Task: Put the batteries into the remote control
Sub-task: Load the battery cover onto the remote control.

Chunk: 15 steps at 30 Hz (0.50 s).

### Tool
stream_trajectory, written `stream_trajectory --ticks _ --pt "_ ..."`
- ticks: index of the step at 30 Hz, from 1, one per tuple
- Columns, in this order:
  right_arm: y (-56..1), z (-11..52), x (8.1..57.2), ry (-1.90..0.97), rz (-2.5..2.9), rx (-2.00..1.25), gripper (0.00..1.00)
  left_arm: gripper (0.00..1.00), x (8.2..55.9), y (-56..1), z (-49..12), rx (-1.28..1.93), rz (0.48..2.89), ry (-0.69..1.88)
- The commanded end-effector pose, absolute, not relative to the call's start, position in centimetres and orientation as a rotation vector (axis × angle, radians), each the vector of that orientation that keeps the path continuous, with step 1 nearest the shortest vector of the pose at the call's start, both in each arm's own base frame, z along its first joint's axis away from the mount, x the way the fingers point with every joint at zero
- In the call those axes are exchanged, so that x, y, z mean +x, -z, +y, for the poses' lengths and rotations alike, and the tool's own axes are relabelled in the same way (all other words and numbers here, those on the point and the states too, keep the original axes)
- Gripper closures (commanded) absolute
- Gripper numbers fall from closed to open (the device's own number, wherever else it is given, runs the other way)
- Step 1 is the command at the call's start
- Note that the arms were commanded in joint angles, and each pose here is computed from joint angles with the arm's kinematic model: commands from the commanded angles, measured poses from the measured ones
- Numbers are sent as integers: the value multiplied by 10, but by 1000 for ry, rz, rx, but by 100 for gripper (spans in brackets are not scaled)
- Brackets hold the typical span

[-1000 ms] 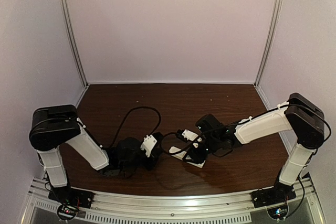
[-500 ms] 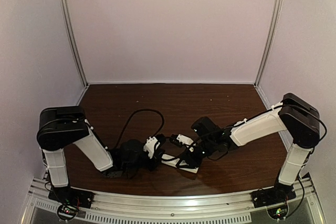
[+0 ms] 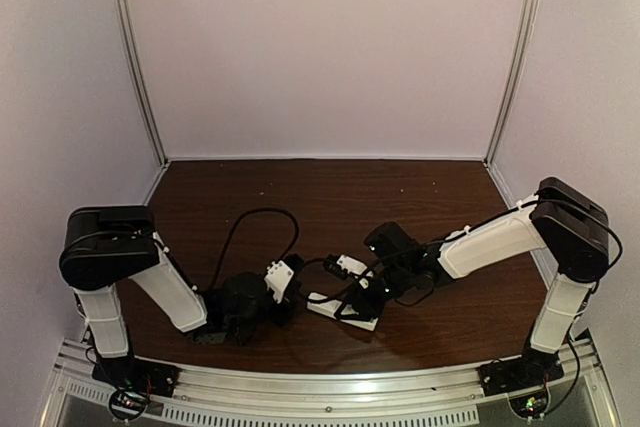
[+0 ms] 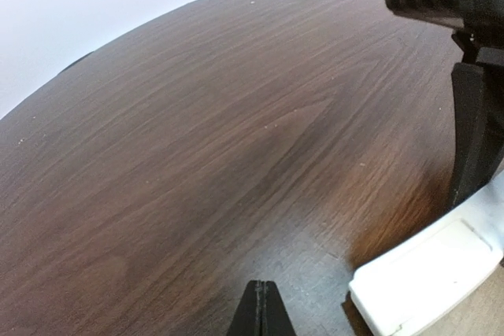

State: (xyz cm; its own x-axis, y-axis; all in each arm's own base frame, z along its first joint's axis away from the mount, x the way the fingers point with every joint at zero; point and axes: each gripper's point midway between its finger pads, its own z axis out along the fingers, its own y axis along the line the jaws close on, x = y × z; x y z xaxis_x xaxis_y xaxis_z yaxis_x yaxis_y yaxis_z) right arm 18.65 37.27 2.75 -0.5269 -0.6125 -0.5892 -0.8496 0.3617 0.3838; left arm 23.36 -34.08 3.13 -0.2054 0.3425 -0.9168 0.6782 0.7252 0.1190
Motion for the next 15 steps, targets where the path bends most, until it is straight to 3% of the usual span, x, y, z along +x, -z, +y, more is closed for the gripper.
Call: stream_trajectory --ticks 1,15 --pt "10 338 176 -834 2494 -1244 100 100 231 -46 -344 753 1784 393" --pt "11 340 179 -839 2497 -1227 100 100 215 -47 -358 817 1760 417"
